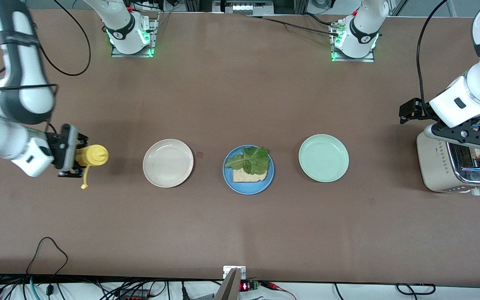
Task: Make sandwich in blue plate with both arms
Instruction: 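Return the bottle to its spot with the right gripper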
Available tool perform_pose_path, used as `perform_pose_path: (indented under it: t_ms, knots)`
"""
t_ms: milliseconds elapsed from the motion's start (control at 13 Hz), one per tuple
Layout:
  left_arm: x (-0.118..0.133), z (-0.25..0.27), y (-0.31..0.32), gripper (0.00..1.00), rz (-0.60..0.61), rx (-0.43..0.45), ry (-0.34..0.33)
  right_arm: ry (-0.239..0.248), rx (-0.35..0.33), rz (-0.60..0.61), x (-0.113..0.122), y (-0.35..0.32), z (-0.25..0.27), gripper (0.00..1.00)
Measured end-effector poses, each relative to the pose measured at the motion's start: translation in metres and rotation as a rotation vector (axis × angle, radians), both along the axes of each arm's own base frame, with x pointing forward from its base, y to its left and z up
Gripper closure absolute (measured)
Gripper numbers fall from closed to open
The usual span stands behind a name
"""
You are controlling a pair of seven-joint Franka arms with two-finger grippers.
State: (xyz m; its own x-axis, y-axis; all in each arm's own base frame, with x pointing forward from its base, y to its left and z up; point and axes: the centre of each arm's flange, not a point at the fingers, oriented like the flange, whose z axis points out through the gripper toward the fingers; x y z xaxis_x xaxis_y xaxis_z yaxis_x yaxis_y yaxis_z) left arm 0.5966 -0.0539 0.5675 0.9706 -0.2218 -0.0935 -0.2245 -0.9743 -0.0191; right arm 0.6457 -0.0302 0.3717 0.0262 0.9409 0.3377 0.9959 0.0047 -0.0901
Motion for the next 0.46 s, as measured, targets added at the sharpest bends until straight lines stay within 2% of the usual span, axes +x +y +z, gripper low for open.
perform_pose_path:
  t_ms: [463]
  knots:
    - [0.001, -0.006, 0.028, 0.00, 0.051, 0.002, 0.030, -0.018, 0.350, 0.061, -0.042, -0.128, -0.069, 0.54]
